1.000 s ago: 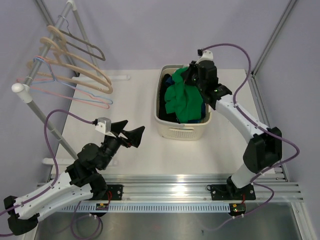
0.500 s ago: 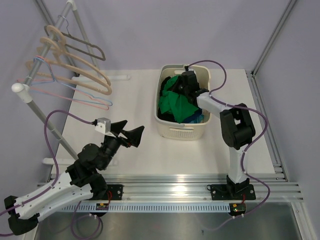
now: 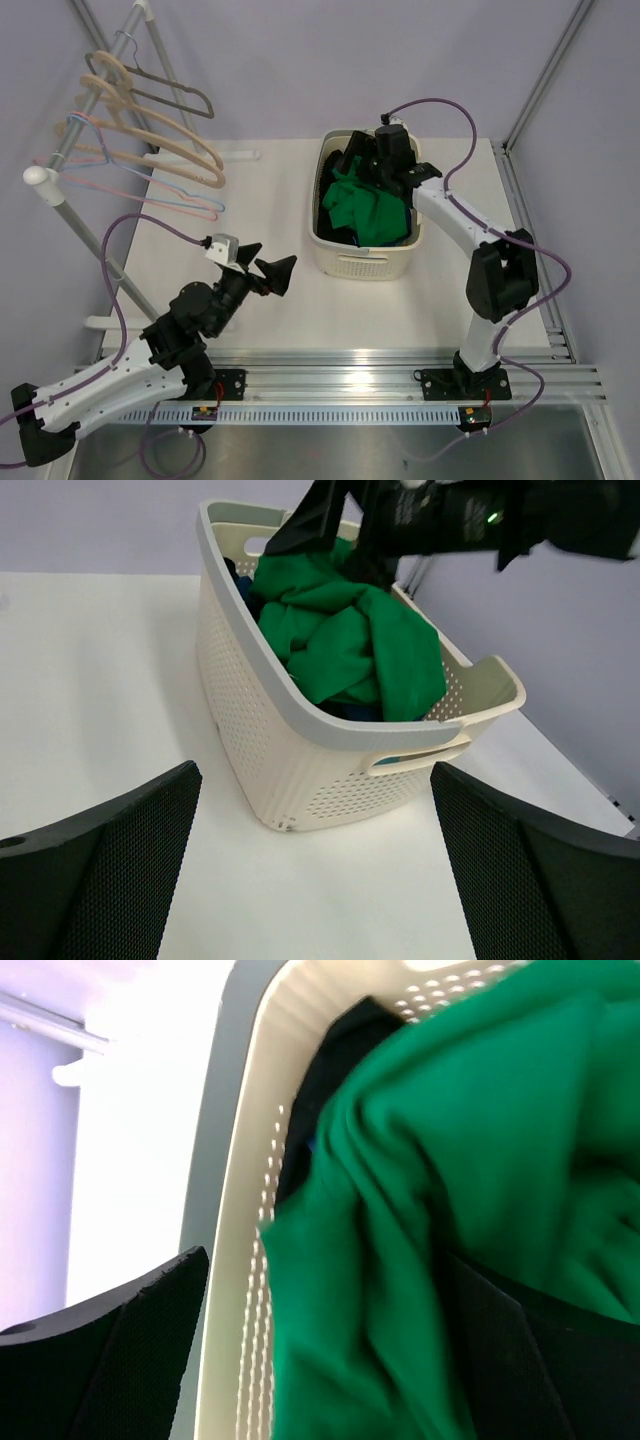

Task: Remove the t-shirt from the hanger
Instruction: Reset both arms

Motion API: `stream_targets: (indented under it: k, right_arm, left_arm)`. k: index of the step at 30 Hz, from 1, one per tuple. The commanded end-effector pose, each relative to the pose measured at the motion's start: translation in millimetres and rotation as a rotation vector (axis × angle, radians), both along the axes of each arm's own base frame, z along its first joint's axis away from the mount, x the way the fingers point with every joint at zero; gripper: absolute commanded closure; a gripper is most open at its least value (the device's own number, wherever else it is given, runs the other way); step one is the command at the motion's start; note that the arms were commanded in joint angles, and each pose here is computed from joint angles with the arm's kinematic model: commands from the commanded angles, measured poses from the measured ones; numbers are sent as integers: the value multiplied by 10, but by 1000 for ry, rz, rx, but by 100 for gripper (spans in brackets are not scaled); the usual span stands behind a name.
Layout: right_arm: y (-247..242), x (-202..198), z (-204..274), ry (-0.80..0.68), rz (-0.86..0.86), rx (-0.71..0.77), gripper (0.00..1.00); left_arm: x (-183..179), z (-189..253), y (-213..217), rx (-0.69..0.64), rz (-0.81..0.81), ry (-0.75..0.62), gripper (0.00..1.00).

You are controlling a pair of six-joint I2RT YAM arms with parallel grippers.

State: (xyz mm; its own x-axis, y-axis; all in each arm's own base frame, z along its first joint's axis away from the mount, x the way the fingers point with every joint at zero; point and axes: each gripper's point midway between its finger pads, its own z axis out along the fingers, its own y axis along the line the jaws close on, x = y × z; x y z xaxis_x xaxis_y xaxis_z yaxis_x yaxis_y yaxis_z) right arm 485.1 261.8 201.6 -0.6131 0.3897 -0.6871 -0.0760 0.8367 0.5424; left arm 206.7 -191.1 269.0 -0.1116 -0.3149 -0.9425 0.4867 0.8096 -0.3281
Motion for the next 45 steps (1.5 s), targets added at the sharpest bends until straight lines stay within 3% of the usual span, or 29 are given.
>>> stream_targets:
  k: [1,8,13,17,23,30,45]
  right_arm:
    - [-493,-331,565,-48,-73,-145,0]
    - [-1006,-955,657,-87,-156,-209,1]
    - [-909,-1615,925,-143,-33,-3,1]
    - [-1142,-2187,1019,-234,-24,47,1]
    - [-1650,-2576,1028,-386,-137,-24,0]
    - [-1676,-2750,1127,-445,-98,-16,1]
    - [-1597,-2634,984,-391,-78,-45,1]
  left_arm:
    - [-21,260,-85,-27,-40,-49,1]
    - [-21,230,-191,56,-81,-38,1]
    - [-37,246,-198,56,-93,-47,1]
    - [-130,302,-305,41,-172,-62,1]
    - [-219,379,-353,29,-229,-79,1]
    - [-305,487,-287,-16,-248,-129,1]
    - [-292,531,-117,-55,-187,-168,1]
